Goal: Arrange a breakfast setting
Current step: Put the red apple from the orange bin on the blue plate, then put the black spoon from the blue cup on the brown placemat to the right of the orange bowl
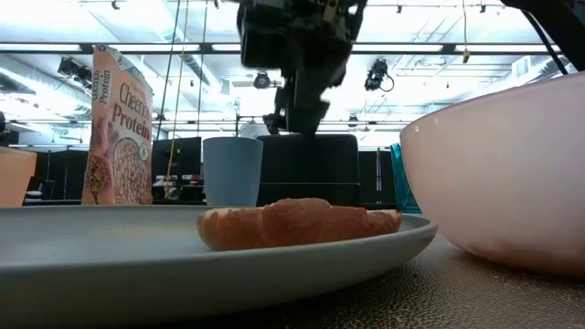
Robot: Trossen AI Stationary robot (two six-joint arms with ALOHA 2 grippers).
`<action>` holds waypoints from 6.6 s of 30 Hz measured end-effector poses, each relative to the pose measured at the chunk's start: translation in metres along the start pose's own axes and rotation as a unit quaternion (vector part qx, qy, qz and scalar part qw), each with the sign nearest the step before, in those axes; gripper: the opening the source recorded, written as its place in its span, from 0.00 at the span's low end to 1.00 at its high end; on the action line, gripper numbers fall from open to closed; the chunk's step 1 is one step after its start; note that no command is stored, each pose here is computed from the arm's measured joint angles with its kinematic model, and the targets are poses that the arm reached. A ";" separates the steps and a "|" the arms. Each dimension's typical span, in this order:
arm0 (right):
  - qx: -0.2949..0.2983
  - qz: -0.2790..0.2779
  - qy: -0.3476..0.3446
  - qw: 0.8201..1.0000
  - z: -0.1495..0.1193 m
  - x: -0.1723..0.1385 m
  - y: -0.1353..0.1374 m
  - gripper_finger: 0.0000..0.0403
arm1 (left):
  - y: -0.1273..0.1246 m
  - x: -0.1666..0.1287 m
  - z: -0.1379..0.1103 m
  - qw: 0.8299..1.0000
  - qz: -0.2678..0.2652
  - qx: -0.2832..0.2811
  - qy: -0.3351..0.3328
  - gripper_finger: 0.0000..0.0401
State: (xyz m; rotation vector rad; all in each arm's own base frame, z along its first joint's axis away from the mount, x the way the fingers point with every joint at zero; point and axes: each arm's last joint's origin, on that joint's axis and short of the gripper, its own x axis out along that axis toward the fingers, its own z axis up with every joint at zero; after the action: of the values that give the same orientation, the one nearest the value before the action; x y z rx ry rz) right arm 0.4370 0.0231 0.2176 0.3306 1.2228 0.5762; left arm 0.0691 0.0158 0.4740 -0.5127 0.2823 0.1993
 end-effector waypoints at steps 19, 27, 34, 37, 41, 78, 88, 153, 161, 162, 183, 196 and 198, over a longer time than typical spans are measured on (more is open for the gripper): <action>0.066 -0.370 -0.297 0.878 -0.030 -0.234 0.054 0.36 | -0.047 0.075 -0.056 0.887 -0.039 0.084 0.452 0.40; 0.088 -0.377 -0.339 0.857 -0.038 -0.252 0.061 0.36 | -0.075 0.101 -0.103 0.860 -0.087 0.193 0.465 0.40; 0.105 -0.364 -0.304 0.874 -0.041 -0.241 0.068 0.36 | -0.071 0.103 -0.184 0.866 -0.161 0.119 0.458 0.40; 0.104 -0.362 -0.298 0.877 -0.042 -0.238 0.070 0.36 | -0.078 0.097 -0.221 0.844 -0.189 0.141 0.482 0.39; 0.103 -0.362 -0.298 0.877 -0.042 -0.238 0.070 0.36 | -0.087 0.085 -0.258 0.812 -0.196 0.178 0.521 0.37; 0.096 -0.362 -0.307 0.875 -0.040 -0.239 0.071 0.36 | -0.095 0.082 -0.326 0.779 -0.087 0.253 0.567 0.35; 0.096 -0.362 -0.306 0.875 -0.040 -0.239 0.070 0.36 | -0.095 0.082 -0.326 0.781 -0.082 0.245 0.568 0.23; 0.155 -0.380 -0.328 0.851 -0.054 -0.266 0.046 0.36 | -0.076 0.288 -0.197 0.844 -0.081 0.131 0.513 0.05; 0.120 -0.386 -0.309 0.861 -0.068 -0.275 0.060 0.36 | -0.073 0.304 -0.208 0.841 -0.046 0.111 0.528 0.05; 0.116 -0.386 -0.310 0.861 -0.069 -0.276 0.062 0.36 | -0.074 0.304 -0.210 0.841 -0.042 0.105 0.529 0.05; 0.066 -0.395 -0.337 0.852 -0.094 -0.299 0.095 0.36 | -0.087 0.303 -0.239 0.830 0.008 0.047 0.555 0.06; 0.068 -0.356 -0.314 0.878 -0.104 -0.297 0.102 0.36 | -0.093 0.303 -0.238 0.842 0.018 0.020 0.538 0.35; 0.063 -0.344 -0.310 0.884 -0.109 -0.297 0.108 0.36 | -0.095 0.302 -0.232 0.852 0.010 0.003 0.524 0.41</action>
State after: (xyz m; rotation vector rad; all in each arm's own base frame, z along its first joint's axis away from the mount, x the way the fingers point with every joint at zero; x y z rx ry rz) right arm 0.2417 -0.0681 0.4731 0.1461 0.6725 -0.2297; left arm 0.3285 -0.1481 0.2289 -0.5759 1.3606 -0.0861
